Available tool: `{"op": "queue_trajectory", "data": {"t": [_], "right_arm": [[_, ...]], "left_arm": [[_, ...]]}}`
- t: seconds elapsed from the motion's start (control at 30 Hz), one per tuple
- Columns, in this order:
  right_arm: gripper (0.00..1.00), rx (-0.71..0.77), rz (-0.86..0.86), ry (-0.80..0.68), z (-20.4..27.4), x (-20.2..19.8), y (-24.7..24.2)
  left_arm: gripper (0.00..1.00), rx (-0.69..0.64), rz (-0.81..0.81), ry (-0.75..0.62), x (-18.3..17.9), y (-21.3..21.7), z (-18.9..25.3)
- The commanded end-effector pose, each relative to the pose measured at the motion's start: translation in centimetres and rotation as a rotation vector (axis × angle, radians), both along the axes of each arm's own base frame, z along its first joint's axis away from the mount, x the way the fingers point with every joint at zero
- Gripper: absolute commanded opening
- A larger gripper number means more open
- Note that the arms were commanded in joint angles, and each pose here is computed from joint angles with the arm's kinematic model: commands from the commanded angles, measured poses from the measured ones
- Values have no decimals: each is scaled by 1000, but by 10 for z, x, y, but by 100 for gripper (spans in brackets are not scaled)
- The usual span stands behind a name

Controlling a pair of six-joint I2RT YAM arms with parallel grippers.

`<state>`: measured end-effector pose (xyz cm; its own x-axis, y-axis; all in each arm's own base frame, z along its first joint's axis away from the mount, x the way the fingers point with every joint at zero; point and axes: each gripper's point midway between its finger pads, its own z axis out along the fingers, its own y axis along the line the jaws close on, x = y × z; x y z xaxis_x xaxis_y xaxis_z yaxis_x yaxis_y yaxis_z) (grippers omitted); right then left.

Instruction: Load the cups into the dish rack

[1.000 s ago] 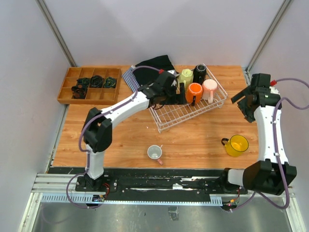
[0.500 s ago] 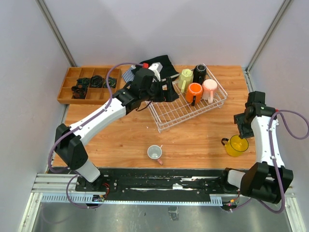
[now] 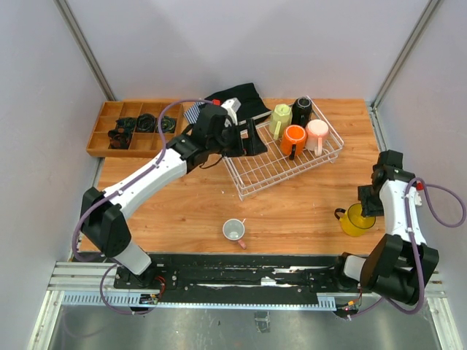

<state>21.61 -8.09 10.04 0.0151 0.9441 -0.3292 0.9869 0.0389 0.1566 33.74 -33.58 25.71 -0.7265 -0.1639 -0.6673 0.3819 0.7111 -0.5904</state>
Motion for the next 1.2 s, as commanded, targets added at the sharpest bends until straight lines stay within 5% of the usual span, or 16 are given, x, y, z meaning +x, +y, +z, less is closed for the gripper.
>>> {"op": "queue_trajectory", "data": {"t": [0.0,0.23,0.57,0.77,1.17], "right_arm": [[52,4,-58,17,-14,-7,-13],[40,52,-85,43,-39,-10,-17],[1,145,13,27,-51,6,-4],[1,138,197,-268,2,60,3],[1,66,587,-971,193,147,46]], "left_arm": [[99,-70,-10,-10,-11,9,14],[100,-173,-74,15,-24,3,17],[100,-240,-135,53,-33,-6,26],[100,-343,-236,117,-55,-15,37],[100,-515,-415,159,-77,-32,54]]}}
